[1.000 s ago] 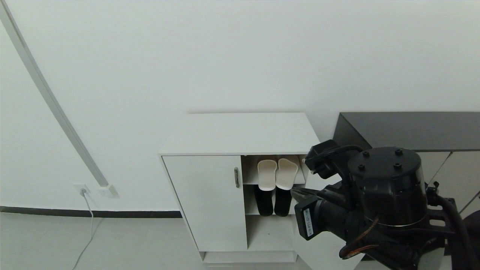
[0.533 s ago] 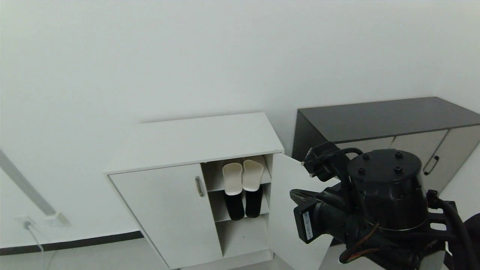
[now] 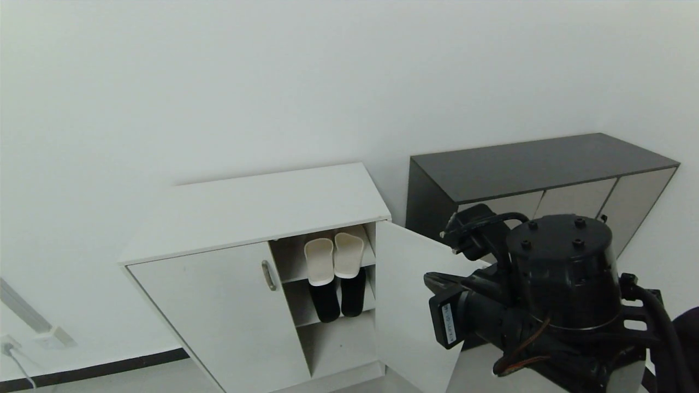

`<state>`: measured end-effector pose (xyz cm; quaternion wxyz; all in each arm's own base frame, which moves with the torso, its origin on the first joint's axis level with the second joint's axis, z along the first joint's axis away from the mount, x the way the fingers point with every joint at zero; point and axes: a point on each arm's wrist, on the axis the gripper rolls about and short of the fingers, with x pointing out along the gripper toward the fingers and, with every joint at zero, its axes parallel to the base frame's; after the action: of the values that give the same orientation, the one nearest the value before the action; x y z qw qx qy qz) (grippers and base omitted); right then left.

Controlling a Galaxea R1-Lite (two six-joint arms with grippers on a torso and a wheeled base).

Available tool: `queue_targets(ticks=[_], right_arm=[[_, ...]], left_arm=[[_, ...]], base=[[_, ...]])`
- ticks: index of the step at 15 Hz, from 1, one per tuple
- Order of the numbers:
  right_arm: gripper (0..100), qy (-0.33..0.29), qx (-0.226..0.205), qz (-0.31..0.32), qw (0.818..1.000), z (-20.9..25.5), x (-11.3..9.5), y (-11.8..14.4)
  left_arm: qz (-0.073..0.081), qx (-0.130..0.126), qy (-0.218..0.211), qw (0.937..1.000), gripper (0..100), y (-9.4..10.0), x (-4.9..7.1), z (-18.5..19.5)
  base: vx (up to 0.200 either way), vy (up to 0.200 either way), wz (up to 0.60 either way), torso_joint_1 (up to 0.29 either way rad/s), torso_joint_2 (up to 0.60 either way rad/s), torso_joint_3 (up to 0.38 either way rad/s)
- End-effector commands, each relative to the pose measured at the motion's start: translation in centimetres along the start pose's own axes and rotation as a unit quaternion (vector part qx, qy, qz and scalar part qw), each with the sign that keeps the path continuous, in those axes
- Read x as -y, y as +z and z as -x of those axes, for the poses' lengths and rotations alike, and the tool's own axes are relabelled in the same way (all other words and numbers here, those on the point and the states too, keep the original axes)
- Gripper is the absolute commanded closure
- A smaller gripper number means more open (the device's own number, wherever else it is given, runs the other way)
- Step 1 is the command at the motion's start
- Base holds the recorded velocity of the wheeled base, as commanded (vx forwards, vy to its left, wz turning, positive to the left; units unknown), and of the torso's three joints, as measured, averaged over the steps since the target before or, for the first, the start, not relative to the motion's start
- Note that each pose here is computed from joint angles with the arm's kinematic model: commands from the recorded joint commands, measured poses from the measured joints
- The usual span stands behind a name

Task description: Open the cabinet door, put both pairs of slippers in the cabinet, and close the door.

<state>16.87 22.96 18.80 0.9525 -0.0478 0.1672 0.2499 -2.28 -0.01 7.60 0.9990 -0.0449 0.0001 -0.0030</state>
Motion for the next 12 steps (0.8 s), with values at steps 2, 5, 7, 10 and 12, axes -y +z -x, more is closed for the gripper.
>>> queue_targets(ticks=[2,5,7,10,12], right_arm=[[100,0.001,-0.001,0.002,1.0,0.0,-0.1,-0.1],[100,-0.011,0.006,0.017,1.0,-0.3,0.5,0.2],[100,-0.059,0.025,-0.01,0.998,-2.4,3.3,1.4],[100,-0.092,0.031,-0.048,0.994,-5.9,9.4,3.2],[100,-0.128,0.023,-0.062,0.99,-8.6,12.4,3.4]], left_arm=[[0.0,-0.001,0.0,1.0,100,0.0,0.0,0.0],[0.0,-0.001,0.0,1.0,100,0.0,0.0,0.0],[0.0,-0.001,0.0,1.0,100,0.0,0.0,0.0],[0.0,-0.001,-0.001,1.0,100,0.0,0.0,0.0],[-0.001,-0.001,-0.002,1.0,100,0.0,0.0,0.0]], base=[[-0.2,0.0,0.0,0.019,0.01,-0.007],[-0.133,0.0,0.0,-0.01,-0.01,0.002],[0.0,0.0,0.0,0.0,0.0,0.0],[0.0,0.0,0.0,0.0,0.0,0.0],[0.0,0.0,0.0,0.0,0.0,0.0]])
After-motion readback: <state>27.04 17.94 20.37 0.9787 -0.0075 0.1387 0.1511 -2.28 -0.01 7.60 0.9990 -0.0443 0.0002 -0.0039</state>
